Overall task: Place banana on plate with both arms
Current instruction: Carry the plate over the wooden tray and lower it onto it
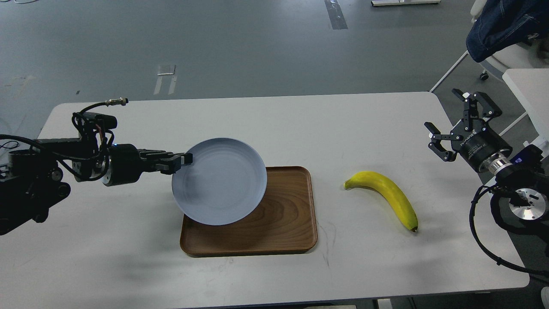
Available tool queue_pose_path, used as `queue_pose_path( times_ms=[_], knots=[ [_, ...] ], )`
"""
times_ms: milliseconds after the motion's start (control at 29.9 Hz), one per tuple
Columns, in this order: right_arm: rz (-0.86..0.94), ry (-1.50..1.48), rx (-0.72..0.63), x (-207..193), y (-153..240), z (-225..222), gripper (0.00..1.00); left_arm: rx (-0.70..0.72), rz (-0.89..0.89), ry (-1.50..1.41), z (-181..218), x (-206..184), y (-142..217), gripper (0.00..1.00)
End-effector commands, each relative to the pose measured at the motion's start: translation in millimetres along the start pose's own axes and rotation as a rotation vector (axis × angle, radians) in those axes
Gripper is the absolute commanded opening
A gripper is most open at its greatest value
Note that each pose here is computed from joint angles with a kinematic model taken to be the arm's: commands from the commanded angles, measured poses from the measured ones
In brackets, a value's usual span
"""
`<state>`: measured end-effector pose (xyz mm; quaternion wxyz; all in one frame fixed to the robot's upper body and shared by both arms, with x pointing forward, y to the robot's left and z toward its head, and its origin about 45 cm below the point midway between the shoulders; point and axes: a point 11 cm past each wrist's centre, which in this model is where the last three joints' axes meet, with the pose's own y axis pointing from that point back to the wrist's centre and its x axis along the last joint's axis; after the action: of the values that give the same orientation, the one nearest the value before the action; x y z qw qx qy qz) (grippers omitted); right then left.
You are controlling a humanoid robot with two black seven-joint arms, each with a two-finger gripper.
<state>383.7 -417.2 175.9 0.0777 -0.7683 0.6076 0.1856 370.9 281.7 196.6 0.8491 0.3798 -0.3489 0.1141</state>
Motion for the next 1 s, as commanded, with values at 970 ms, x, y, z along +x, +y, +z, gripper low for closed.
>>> queue_pose_path(
  times_ms=[970],
  knots=[
    [0.043,0.048,0.01,20.8,14.7,-21.5,1.0,-0.025,-0.141,0.047,19.4,-24.1,-96.6,0.27]
  ],
)
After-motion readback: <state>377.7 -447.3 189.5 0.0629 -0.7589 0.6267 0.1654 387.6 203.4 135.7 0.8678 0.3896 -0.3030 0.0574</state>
